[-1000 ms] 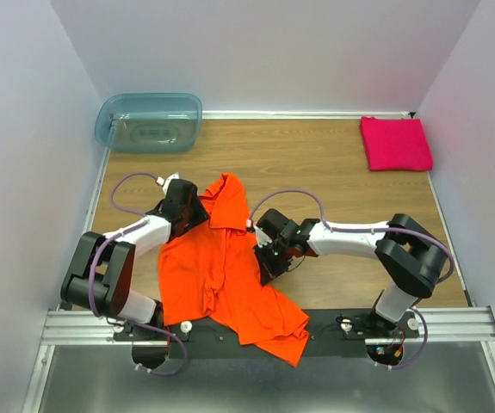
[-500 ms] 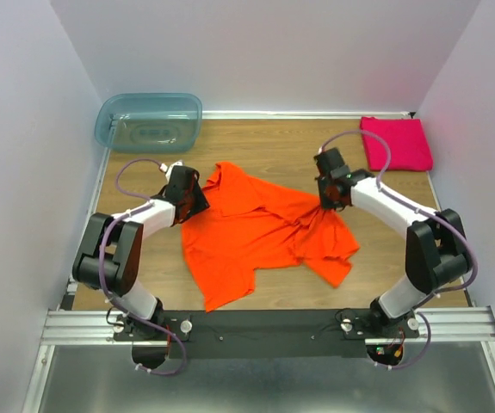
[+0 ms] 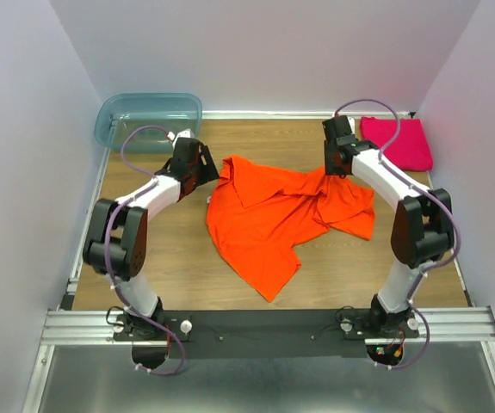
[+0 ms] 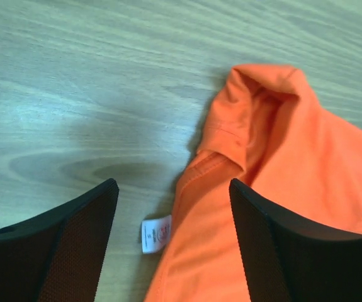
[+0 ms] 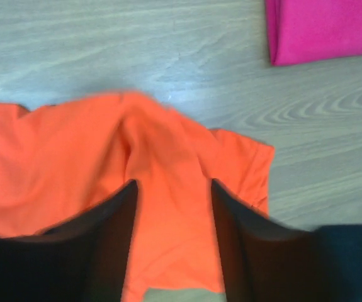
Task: Fold and stack the t-shirts
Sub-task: Flatten the tshirt out
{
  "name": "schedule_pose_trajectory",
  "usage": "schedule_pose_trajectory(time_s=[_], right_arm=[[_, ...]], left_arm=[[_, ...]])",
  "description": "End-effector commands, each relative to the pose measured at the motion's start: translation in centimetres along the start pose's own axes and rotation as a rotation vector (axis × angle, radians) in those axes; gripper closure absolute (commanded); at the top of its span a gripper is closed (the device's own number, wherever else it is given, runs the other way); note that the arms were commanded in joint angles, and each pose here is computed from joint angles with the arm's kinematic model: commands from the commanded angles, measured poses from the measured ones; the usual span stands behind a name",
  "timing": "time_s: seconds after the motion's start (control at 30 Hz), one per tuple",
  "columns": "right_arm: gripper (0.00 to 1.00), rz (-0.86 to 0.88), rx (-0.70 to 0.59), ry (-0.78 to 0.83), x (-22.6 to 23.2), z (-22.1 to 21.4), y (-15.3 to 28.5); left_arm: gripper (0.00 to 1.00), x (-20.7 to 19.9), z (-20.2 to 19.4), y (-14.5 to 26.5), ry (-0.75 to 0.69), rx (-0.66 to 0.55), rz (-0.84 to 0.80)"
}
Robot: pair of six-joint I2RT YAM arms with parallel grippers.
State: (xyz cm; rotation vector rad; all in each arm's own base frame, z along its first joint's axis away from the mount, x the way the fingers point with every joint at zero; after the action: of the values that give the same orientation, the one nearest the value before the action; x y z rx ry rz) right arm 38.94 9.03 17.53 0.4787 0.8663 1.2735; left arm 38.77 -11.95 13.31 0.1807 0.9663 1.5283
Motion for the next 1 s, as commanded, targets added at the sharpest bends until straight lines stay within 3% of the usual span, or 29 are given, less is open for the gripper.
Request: schedule_pose_trajectory(time_s=[0.0,0.07,0.2,0.37,0.63,0.97], right_arm=[[0.34,0.040,-0.014,-0.070,-1.0,-1.2,3.0],[0.21,0.083,-0.017,-0.112,-1.5,-2.9,4.7],[0.12,0.143,-0.043,-0.158,-2.4,-5.1,7.5],[0.11,0.214,-0.046,-0.221,-2.7,-7.6,9.5],[0.12,0.212,-0.012,-0.256,-3.1,-10.7,9.6],[0.14,0.205,0.071,-0.262,-2.8,-12.6,8.1]], left_arm=[[0.17,0.5,-0.3,4.9,-0.010,-0.010,0.020],[0.18,1.8,-2.2,7.4,-0.001,0.014,0.069],[0.24,2.5,-7.1,10.7,-0.031,0.089,0.092],[0.38,3.3,-11.9,12.3,0.014,0.171,0.076],[0.57,3.2,-14.6,10.8,-0.039,0.241,0.135],[0.76,3.1,-14.7,8.0,-0.116,0.204,0.284]])
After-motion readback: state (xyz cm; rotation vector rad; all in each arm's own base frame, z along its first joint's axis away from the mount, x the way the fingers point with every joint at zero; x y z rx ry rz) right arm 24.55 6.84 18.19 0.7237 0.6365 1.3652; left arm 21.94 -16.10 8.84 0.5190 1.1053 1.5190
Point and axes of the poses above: each gripper's point midway between its finger pads, its own y axis back along the fingers, its own x axis along the line the jaws close on, z = x × y, the point moved 8 cm from there along y, back along the fingers, and after that the axes turned 6 degrees about y, right-handed, at the moved point
